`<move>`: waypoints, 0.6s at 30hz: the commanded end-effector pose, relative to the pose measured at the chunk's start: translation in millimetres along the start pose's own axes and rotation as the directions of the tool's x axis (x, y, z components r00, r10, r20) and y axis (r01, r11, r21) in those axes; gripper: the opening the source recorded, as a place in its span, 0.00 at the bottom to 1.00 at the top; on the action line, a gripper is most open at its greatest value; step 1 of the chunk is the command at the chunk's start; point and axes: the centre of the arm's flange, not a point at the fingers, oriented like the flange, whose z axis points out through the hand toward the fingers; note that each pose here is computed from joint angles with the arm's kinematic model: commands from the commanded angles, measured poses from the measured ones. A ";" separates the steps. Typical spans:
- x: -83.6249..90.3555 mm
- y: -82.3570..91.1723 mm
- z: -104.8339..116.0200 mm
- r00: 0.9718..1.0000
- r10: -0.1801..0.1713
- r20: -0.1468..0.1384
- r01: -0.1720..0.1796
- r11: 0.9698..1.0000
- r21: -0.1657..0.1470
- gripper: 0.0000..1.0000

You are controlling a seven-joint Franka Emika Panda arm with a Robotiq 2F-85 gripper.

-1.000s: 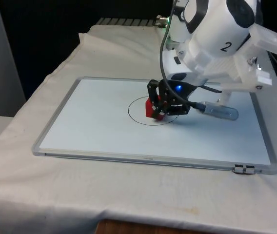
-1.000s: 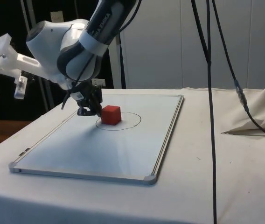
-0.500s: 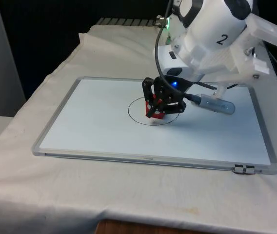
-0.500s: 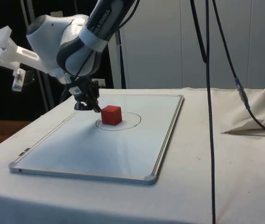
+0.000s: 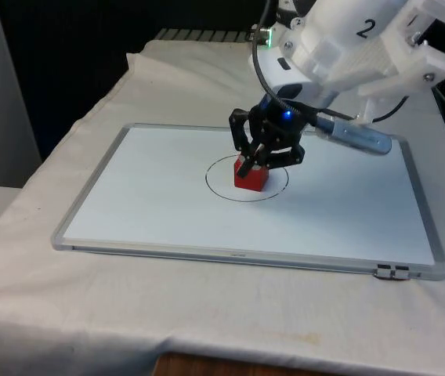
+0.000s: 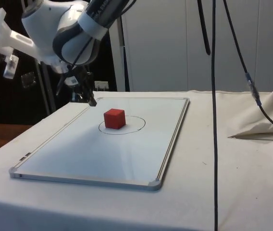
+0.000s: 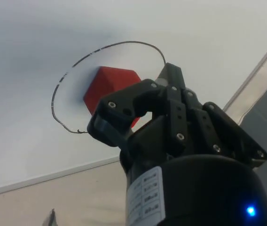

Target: Push the cube into the marked area.

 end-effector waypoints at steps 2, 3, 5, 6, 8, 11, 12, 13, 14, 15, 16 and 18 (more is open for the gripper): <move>1.0 2.7 -5.5 1.000 -0.019 -0.008 0.019 1.000 0.003 0.00; 1.5 2.0 -3.8 1.000 -0.010 -0.006 0.010 1.000 0.003 0.00; 2.1 4.5 -8.4 0.999 -0.029 -0.014 0.029 1.000 0.007 0.00; 3.2 5.7 -11.9 0.999 -0.038 -0.022 0.038 0.999 0.011 0.00; 4.3 6.8 -15.2 0.998 -0.048 -0.029 0.049 0.999 0.015 0.00; 5.0 8.0 -16.7 0.998 -0.057 -0.034 0.057 0.998 0.017 0.00; 5.5 8.9 -18.9 0.997 -0.060 -0.037 0.061 0.998 0.018 0.00; 5.6 9.2 -21.0 0.997 -0.064 -0.040 0.064 0.998 0.019 0.00; 5.5 10.0 -22.4 0.997 -0.066 -0.042 0.067 0.998 0.020 0.00; 5.2 11.1 -26.7 0.996 -0.073 -0.047 0.074 0.997 0.022 0.00; 5.1 11.6 -29.0 0.996 -0.074 -0.050 0.075 0.997 0.023 0.00; 6.3 11.6 -26.6 0.997 -0.069 -0.046 0.070 0.997 0.018 0.00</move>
